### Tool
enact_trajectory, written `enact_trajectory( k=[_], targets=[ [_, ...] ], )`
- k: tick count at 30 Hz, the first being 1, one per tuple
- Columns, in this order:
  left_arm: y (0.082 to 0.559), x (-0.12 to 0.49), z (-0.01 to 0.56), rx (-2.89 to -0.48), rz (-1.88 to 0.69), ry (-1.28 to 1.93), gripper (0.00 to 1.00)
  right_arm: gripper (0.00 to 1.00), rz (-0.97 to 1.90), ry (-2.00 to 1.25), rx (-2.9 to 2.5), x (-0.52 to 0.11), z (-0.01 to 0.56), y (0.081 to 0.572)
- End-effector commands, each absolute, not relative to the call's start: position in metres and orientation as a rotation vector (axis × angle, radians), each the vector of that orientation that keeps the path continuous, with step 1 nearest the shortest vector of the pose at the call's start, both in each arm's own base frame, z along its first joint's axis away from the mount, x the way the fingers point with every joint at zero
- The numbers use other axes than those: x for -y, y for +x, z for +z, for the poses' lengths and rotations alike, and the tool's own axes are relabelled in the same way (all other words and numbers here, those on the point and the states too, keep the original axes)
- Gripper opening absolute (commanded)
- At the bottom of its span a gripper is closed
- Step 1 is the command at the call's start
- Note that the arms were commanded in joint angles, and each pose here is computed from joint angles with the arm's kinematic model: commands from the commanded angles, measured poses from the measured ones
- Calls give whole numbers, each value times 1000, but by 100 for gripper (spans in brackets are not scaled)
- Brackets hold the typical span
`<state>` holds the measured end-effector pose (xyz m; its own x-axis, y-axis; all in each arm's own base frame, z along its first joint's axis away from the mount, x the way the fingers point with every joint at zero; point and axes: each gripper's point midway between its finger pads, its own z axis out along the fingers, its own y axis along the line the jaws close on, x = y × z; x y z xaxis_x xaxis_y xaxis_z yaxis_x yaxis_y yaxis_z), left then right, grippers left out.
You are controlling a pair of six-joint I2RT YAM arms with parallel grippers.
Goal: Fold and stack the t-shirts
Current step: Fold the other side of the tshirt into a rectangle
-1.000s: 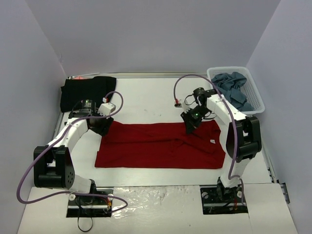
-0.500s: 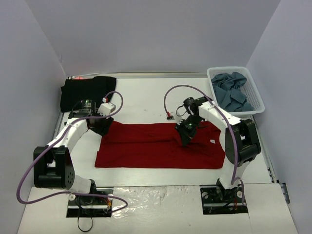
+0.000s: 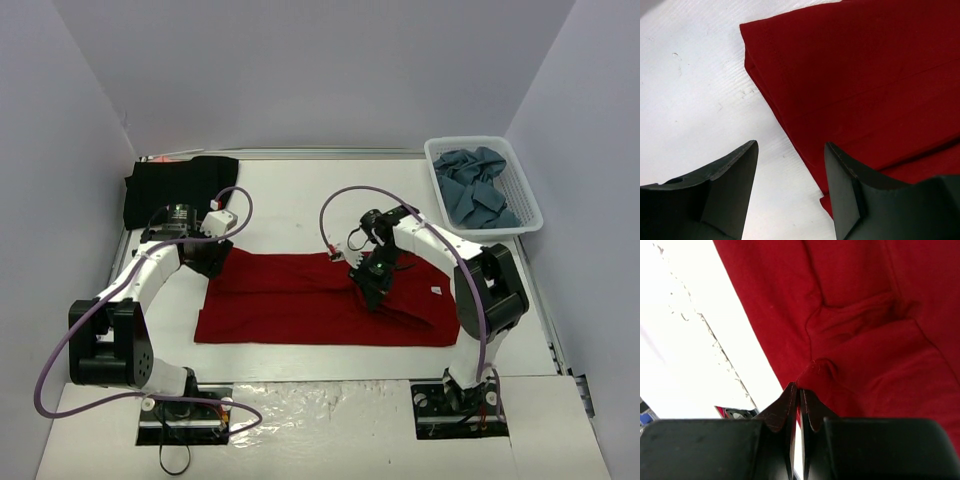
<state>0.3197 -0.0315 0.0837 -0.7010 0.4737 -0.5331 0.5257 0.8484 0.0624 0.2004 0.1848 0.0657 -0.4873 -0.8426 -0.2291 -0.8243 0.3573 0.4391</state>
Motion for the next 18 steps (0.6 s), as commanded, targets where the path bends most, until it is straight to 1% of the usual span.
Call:
enact_trajectory(
  k=[1, 4, 5, 6, 7, 9, 11, 18],
  targets=[
    [326, 28, 96, -2451, -108, 693, 54, 0, -754, 1527, 2446, -173, 61, 173],
    [326, 28, 95, -2453, -111, 699, 54, 1, -740, 1527, 2388, -169, 59, 162],
    [326, 28, 95, -2454, -112, 696, 54, 9, -729, 1530, 2378, -168, 58, 161],
    [326, 28, 96, -2452, -111, 698, 54, 13, -726, 1525, 2377, -167, 57, 160],
    [326, 29, 96, -2451, -112, 700, 54, 20, -723, 1525, 2376, -167, 57, 160],
    [325, 29, 95, -2450, -113, 702, 54, 22, -713, 1530, 2384, -167, 59, 161],
    [325, 28, 95, -2452, -111, 704, 54, 31, -711, 1541, 2397, -167, 63, 162],
    [324, 31, 93, -2450, -131, 712, 54, 33, -667, 1578, 2484, -163, 81, 173]
  ],
)
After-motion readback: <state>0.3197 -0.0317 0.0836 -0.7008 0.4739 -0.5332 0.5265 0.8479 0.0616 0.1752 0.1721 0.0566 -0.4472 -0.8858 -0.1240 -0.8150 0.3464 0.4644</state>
